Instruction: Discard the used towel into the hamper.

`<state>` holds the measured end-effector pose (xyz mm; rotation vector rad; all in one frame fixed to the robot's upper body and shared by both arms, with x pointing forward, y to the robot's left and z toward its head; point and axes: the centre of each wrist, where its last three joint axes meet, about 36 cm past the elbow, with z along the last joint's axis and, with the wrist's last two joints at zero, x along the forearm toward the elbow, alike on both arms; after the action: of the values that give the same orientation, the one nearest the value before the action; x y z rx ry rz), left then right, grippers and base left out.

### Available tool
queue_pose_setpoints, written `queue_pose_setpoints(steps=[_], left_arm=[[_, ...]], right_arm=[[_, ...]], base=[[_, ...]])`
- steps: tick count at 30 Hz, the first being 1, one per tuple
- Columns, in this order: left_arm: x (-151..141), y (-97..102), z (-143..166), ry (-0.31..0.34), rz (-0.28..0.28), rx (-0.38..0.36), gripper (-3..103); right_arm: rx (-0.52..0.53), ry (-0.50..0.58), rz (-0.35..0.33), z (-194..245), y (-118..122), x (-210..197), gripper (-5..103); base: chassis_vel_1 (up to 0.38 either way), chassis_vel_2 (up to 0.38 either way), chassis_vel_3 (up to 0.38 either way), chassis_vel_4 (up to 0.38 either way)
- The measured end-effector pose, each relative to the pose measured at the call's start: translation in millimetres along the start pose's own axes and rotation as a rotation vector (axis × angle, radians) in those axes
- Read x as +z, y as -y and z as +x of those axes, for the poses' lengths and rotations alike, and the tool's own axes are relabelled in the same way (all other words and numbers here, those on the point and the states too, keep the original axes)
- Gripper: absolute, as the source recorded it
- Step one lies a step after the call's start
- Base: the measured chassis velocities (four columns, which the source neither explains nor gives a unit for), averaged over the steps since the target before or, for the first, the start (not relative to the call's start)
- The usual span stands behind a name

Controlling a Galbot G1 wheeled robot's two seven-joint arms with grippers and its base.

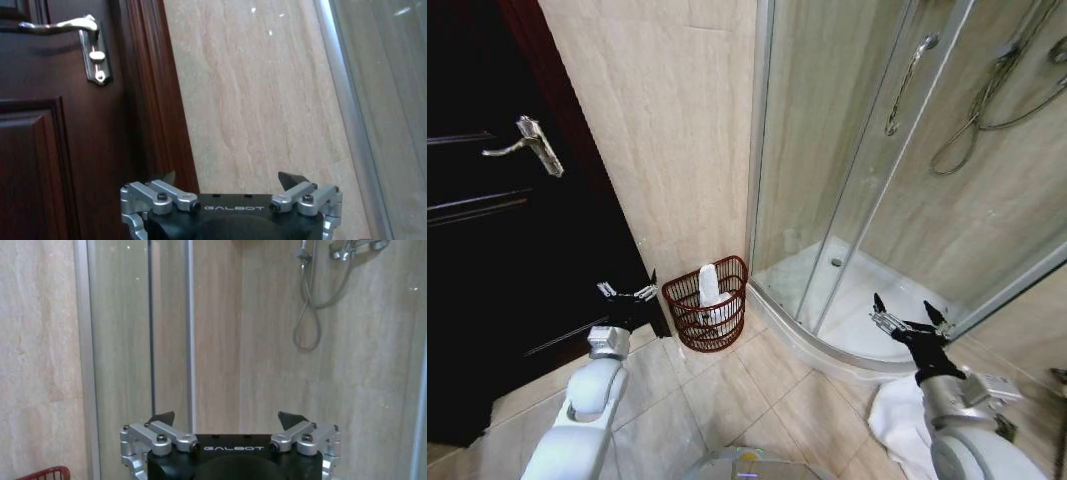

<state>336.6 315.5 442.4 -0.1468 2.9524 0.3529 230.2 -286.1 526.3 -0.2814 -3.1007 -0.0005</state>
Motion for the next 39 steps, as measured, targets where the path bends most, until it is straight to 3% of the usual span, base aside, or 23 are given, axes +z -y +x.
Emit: queue_pose_setpoints(steps=[39], left_arm=[[15.9, 2.0, 18.4, 0.009, -0.032, 0.020, 100]], right_arm=[[0.031, 0.014, 0.005, 3.5, 3.4, 8.0, 100]], base=[[-0.078, -0.199, 0.079, 0.201]])
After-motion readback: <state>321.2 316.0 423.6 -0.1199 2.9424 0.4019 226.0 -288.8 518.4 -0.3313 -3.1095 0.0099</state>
